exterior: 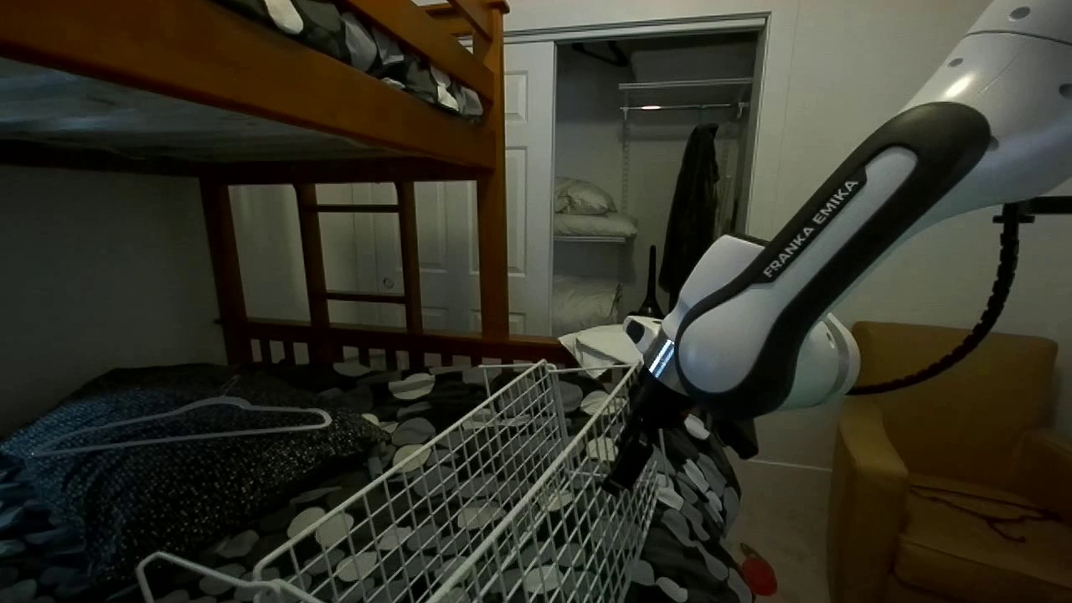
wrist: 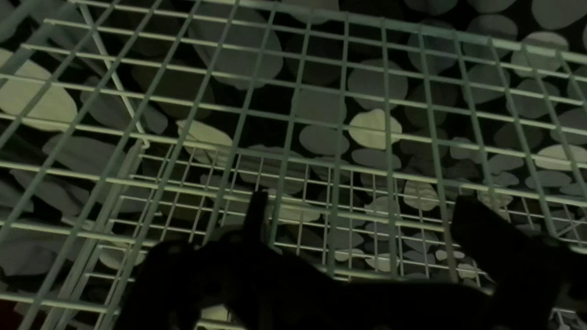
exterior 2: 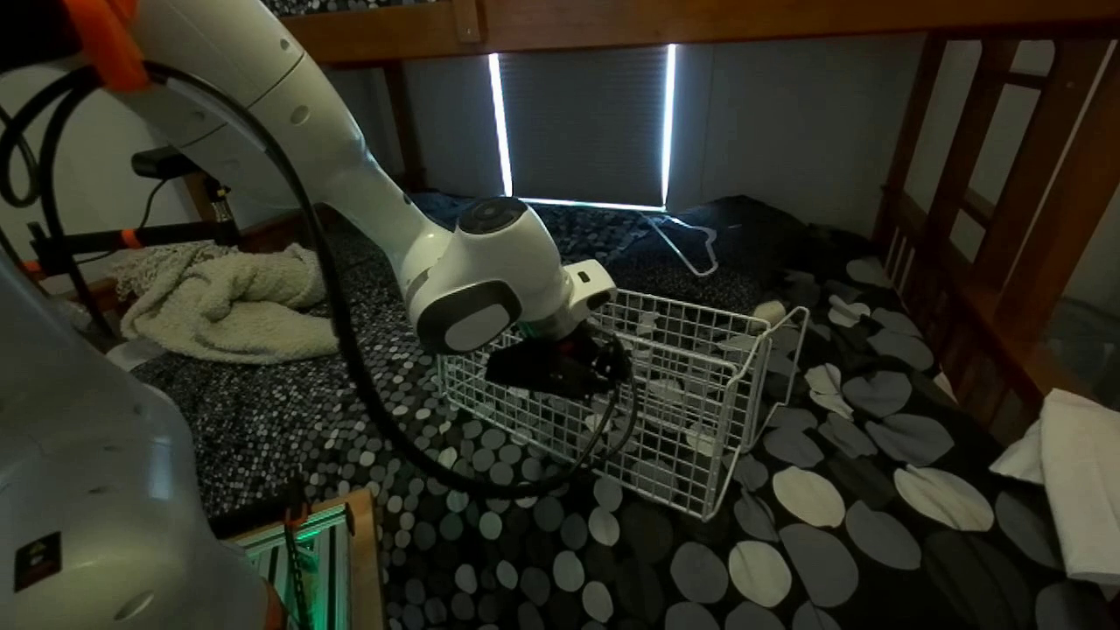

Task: Put the shelves upright

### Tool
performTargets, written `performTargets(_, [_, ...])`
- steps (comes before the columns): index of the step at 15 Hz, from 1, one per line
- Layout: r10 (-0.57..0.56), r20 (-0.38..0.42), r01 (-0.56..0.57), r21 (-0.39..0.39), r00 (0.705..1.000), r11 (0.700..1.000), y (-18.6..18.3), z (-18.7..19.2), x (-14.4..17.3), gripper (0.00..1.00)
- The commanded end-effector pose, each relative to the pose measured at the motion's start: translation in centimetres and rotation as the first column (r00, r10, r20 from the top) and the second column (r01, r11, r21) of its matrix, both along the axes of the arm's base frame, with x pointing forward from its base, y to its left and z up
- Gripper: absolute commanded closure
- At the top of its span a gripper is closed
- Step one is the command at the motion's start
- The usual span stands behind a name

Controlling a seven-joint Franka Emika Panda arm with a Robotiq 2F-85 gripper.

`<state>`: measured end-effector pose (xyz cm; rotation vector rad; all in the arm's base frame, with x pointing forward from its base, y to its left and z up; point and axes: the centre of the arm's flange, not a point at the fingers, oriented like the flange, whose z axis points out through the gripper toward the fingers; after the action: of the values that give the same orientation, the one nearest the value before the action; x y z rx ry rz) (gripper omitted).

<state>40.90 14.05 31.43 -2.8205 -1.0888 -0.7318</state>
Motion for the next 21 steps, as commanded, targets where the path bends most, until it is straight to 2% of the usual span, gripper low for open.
performTargets(1, [0.107, 0.116, -0.115, 0.062, 0.987, 0.991, 2.1, 1.6, 3.0, 0.0])
performTargets(5, [0.15, 0.156, -0.165, 0.09, 0.976, 0.982, 4.2, 3.8, 6.1, 0.0])
performTargets(9, [0.177, 0.151, -0.186, 0.052, 0.973, 0.981, 4.8, 4.7, 9.9, 0.0])
performTargets(13, [0.219, 0.163, -0.233, 0.068, 0.962, 0.97, 7.0, 5.1, 12.7, 0.0])
performTargets(16, [0.279, 0.207, -0.298, 0.071, 0.938, 0.952, 9.3, 6.5, 14.3, 0.0])
performTargets(19, [0.362, 0.256, -0.394, 0.087, 0.896, 0.915, 11.9, 7.3, 16.2, 0.0])
performTargets(21, [0.378, 0.285, -0.411, 0.068, 0.881, 0.909, 13.0, 7.6, 17.9, 0.0])
